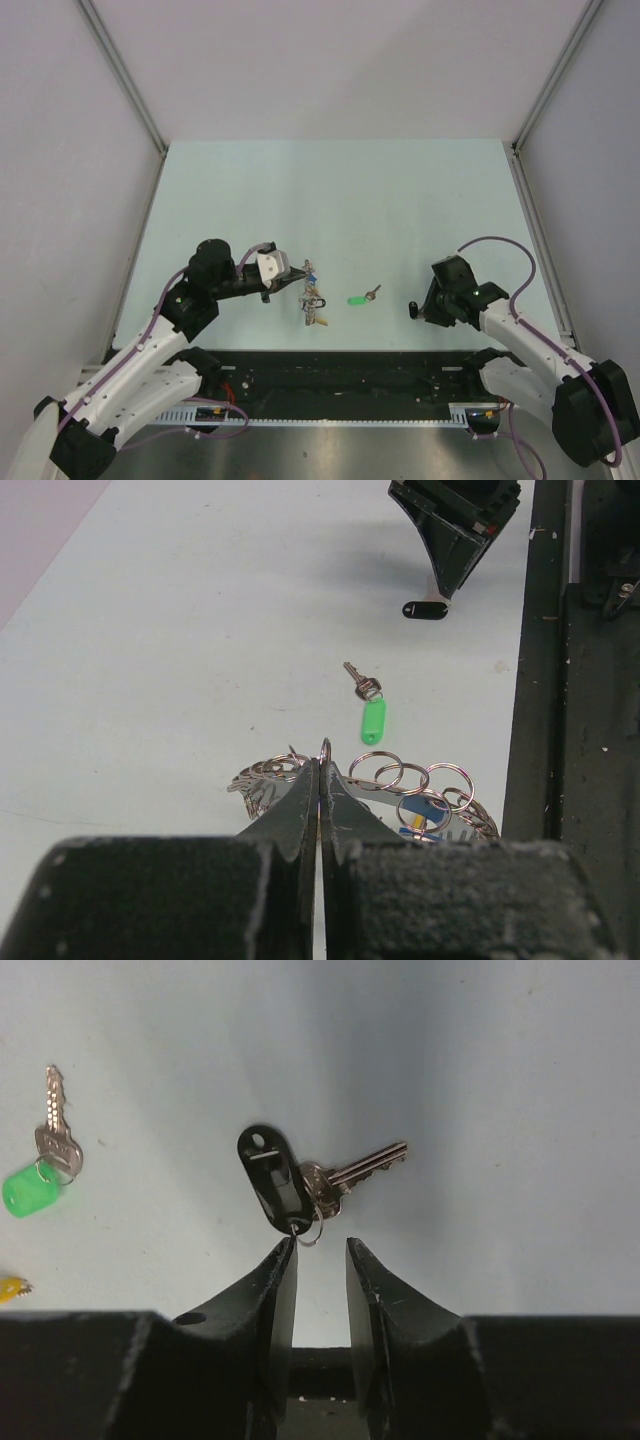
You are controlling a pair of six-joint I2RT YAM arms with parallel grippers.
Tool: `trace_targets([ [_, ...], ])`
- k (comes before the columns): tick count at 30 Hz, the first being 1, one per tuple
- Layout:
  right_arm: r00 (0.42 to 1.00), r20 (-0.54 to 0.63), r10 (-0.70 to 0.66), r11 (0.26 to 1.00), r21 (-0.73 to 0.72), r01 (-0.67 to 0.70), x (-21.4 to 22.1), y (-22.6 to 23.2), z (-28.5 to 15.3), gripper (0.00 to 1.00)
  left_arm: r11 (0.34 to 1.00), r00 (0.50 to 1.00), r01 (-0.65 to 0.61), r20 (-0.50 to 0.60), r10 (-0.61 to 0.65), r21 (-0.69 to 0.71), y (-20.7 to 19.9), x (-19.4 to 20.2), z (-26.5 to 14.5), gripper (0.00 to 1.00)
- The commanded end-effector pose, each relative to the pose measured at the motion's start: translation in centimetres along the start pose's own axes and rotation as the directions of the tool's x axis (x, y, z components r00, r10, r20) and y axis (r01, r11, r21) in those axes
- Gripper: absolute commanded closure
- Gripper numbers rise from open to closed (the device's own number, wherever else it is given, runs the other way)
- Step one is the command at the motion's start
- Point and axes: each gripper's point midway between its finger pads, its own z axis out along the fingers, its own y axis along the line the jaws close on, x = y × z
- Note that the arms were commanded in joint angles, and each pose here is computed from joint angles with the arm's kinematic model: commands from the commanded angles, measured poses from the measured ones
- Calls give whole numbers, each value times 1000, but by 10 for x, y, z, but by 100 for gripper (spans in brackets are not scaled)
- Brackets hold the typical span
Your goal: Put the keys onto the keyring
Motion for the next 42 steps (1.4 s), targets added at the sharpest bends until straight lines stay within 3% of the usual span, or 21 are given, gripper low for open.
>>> trace_targets([
  [1, 992, 26, 120, 992, -45, -119, -7, 6, 8, 70, 999, 997, -45, 61, 46, -18, 5, -21, -4, 100],
  [13, 982, 14, 190, 977, -105, -188, -9, 9, 18, 78, 999, 997, -42, 58, 43, -17, 5, -20, -3, 100],
  [20, 985, 27, 173, 978, -126, -169, -12, 10, 14, 95, 999, 997, -45, 60, 46, -18, 5, -21, -3, 100],
  [21, 987, 37, 155, 979, -140, -149, -16, 14, 10, 100, 999, 997, -44, 59, 45, -17, 5, -21, -3, 100],
  [24, 992, 71, 104, 984, -155, -92, -28, 21, 1, 100, 999, 997, -43, 56, 44, -19, 5, -20, -3, 100],
  [29, 966, 189, -174, 954, -212, 214, -66, 52, -22, 100, 999, 997, -44, 56, 45, -21, 6, -20, -3, 100],
  [31, 936, 218, -275, 907, -264, 328, -66, 72, -30, 100, 999, 997, -44, 56, 45, -21, 5, -20, -3, 100],
  [34, 832, 338, -441, 762, -349, 546, -66, 112, -48, 100, 999, 997, -44, 55, 45, -22, 6, -20, -3, 100],
  [35, 771, 407, -490, 691, -358, 628, -69, 126, -56, 100, 999, 997, -44, 58, 45, -23, 6, -20, -3, 100],
  [38, 647, 526, -552, 502, -410, 761, -56, 158, -77, 100, 999, 997, -42, 56, 43, -21, 6, -20, -3, 100],
  [42, 573, 612, -545, 358, -448, 819, -45, 182, -97, 100, 999, 997, -42, 63, 43, -14, 4, -21, -3, 100],
])
